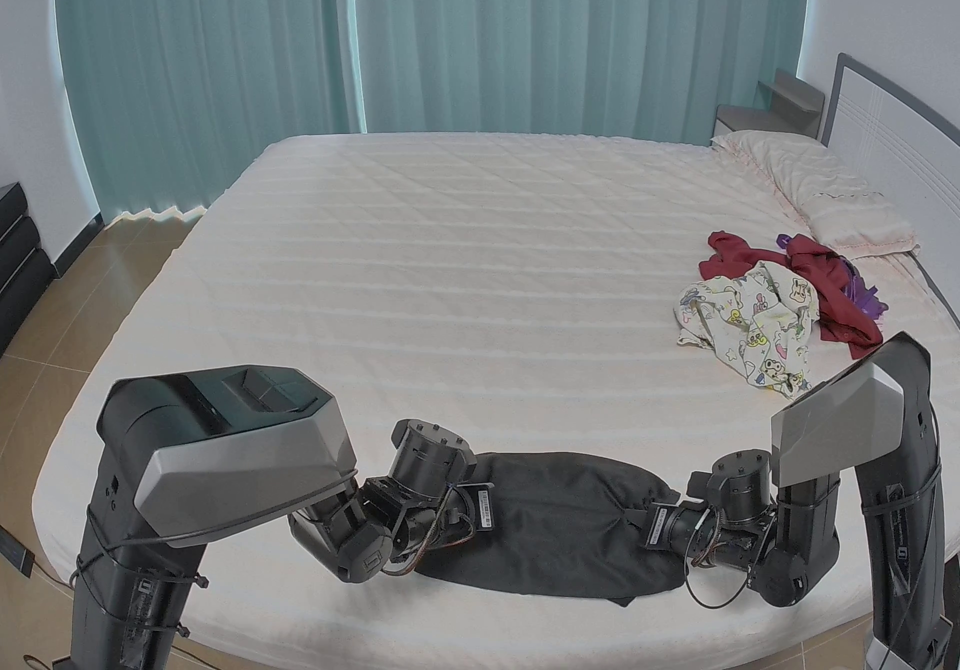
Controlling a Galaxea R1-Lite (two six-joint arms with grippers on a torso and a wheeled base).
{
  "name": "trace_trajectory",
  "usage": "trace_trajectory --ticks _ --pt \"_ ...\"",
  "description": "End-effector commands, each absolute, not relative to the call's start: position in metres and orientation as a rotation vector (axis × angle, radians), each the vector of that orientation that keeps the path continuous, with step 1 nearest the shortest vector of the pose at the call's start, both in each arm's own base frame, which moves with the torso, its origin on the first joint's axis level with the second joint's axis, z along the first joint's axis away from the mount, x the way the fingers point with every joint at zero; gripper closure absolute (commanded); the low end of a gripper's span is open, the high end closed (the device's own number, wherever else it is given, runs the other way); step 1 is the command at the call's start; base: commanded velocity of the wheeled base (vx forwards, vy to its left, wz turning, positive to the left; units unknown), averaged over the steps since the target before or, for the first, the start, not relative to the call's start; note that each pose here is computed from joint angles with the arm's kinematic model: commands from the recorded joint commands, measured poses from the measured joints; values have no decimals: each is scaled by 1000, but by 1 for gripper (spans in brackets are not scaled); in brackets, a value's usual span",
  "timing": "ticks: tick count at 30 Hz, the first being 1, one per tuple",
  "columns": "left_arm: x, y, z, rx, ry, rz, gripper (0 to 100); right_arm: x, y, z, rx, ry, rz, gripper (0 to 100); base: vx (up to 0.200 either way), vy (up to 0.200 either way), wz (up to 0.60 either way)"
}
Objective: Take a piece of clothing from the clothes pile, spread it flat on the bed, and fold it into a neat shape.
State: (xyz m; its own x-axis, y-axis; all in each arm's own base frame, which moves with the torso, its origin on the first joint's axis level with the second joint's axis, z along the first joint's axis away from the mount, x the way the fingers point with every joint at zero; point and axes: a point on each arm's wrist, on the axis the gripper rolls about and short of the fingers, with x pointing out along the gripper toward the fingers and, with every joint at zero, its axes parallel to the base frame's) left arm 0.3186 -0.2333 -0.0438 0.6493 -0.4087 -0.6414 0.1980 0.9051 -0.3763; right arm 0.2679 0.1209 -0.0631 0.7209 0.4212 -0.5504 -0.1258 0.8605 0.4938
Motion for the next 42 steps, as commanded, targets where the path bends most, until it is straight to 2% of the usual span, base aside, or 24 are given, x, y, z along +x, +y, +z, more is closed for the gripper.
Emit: trace_trajectory --ticks 1,42 --pt "319 -233 -39 -289 784 -353 100 267 121 -56 452 685 323 100 0 -200 0" --pt "314 -230 -38 -286 797 -347 100 262 118 -43 455 666 325 100 0 -200 0"
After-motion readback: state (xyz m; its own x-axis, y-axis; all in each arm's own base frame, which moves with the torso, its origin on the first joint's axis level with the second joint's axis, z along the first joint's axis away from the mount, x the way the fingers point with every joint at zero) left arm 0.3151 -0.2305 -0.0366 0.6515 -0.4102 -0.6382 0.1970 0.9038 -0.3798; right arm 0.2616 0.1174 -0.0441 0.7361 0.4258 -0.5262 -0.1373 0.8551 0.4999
